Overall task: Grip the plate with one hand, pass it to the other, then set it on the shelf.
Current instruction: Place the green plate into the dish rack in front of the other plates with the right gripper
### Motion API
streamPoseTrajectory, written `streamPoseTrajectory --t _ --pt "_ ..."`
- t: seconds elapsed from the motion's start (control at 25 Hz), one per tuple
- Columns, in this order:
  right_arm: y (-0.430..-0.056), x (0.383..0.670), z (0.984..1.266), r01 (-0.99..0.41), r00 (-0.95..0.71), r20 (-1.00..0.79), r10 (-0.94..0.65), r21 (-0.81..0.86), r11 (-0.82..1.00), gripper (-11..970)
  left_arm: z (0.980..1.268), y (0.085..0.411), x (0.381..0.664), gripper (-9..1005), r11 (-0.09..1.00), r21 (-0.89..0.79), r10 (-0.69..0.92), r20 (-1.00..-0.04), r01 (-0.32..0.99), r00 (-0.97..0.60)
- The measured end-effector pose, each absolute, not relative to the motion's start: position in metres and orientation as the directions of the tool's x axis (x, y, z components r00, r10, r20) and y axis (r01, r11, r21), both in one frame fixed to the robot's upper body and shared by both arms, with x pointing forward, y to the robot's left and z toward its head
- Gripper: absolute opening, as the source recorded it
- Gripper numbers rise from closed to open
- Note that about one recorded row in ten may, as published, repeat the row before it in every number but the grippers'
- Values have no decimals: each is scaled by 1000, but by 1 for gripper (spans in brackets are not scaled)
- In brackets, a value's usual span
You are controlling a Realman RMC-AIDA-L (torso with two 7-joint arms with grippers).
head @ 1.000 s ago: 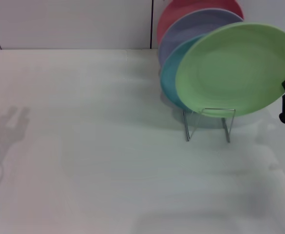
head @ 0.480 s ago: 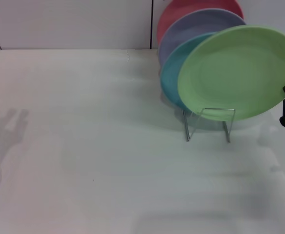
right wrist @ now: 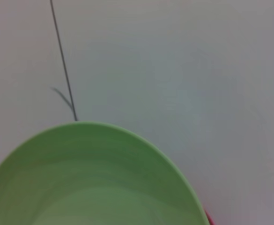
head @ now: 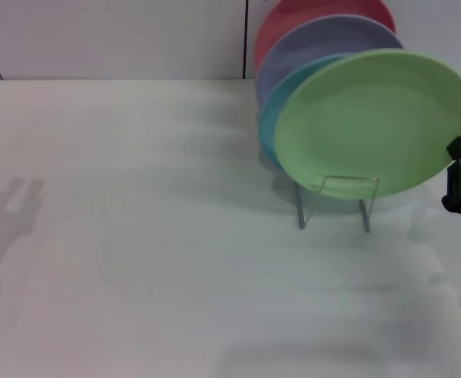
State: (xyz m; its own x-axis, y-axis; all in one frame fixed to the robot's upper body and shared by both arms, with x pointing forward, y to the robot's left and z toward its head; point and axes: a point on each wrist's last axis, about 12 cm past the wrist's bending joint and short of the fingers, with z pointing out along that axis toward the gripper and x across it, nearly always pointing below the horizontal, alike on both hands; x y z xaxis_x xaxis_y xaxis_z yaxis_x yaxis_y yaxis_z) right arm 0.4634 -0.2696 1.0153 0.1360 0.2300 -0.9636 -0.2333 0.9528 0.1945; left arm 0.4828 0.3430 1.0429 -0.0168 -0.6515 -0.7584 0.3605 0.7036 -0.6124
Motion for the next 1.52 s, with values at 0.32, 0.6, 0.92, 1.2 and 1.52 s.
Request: streamPoseTrajectory --t 0.32,0.6,0.92,1.2,1.52 --pt "-270 459 1013 -235 123 -964 235 202 951 72 1044 345 480 423 701 -613 -654 -756 365 -13" --pt "-272 454 1014 -232 138 -956 258 222 947 105 1043 347 477 423 701 -613 -656 -755 365 -10" --pt "-273 445 1020 -260 192 -938 287 233 937 180 1044 349 475 424 701 -610 -652 -758 370 -14" --pt "-271 449 1021 -275 185 -939 290 234 933 209 1044 351 473 424 698 -611 -655 -756 374 -14" --pt "-263 456 1024 -324 181 -939 293 225 919 209 1045 351 473 423 697 -611 -655 -756 376 -13"
